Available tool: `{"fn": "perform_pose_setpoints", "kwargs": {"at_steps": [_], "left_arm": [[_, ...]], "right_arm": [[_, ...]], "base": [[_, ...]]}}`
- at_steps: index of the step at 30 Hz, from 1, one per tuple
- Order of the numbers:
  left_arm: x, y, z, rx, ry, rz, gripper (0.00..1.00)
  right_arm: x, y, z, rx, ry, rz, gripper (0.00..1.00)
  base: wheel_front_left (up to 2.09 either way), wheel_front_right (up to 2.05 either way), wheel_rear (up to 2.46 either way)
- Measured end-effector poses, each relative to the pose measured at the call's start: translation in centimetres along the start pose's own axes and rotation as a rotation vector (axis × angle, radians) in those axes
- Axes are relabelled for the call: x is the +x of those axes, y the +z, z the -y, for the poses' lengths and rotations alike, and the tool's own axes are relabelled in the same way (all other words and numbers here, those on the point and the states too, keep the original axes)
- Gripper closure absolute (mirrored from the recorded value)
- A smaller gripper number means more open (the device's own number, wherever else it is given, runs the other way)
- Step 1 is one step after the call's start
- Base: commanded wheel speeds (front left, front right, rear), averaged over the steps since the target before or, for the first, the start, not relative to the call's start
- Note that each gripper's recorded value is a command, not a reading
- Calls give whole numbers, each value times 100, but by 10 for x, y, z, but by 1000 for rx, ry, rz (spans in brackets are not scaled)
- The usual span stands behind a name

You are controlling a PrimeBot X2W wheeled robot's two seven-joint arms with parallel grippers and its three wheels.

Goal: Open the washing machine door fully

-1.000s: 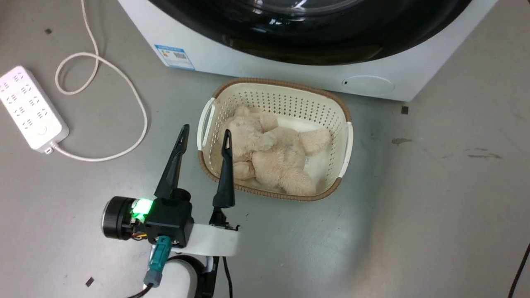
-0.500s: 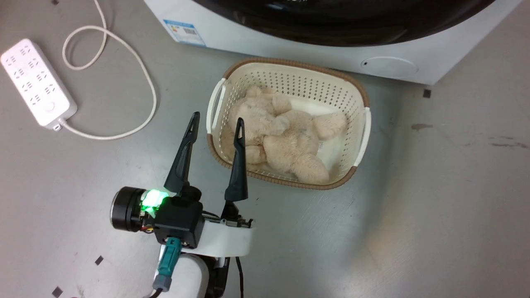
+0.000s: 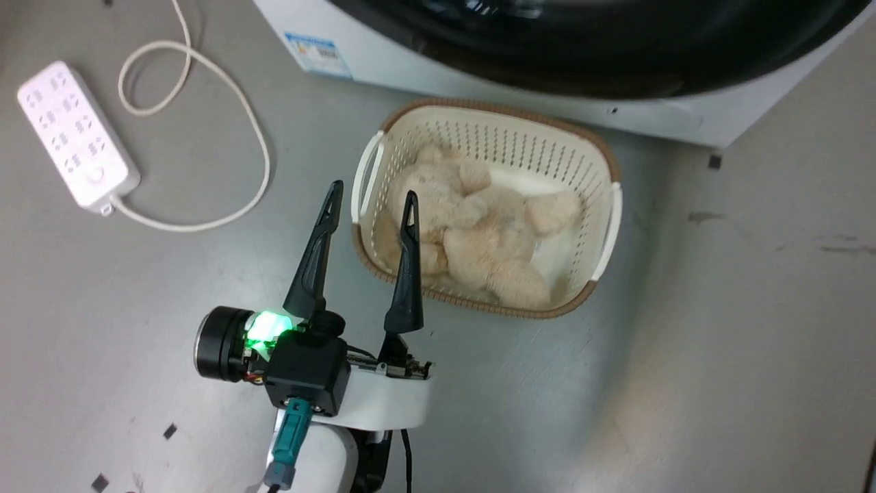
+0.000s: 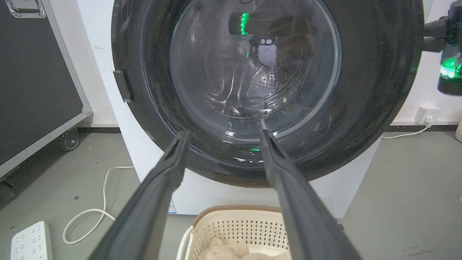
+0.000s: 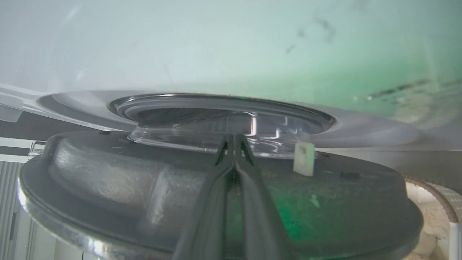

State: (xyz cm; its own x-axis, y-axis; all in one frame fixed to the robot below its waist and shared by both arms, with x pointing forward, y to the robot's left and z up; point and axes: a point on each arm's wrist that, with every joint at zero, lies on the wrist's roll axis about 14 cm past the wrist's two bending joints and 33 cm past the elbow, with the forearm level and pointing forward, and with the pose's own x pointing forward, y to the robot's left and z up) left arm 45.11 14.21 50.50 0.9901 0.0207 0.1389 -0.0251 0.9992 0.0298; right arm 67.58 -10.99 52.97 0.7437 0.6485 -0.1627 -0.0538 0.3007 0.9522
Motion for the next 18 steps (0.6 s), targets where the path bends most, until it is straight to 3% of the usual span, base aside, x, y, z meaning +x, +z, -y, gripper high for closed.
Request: {"fn": "perform_pose_setpoints", "kwargs": {"at_steps": [8, 18], "left_arm": [[-8, 31, -2, -22, -6, 65, 0], [-39, 56, -8, -31, -24, 99, 0]], "right_arm": [[-30, -51, 6, 25, -34, -76, 100], [-64, -165, -27, -9, 41, -308, 100]], "base": [[0, 0, 0], [0, 0, 0]]}}
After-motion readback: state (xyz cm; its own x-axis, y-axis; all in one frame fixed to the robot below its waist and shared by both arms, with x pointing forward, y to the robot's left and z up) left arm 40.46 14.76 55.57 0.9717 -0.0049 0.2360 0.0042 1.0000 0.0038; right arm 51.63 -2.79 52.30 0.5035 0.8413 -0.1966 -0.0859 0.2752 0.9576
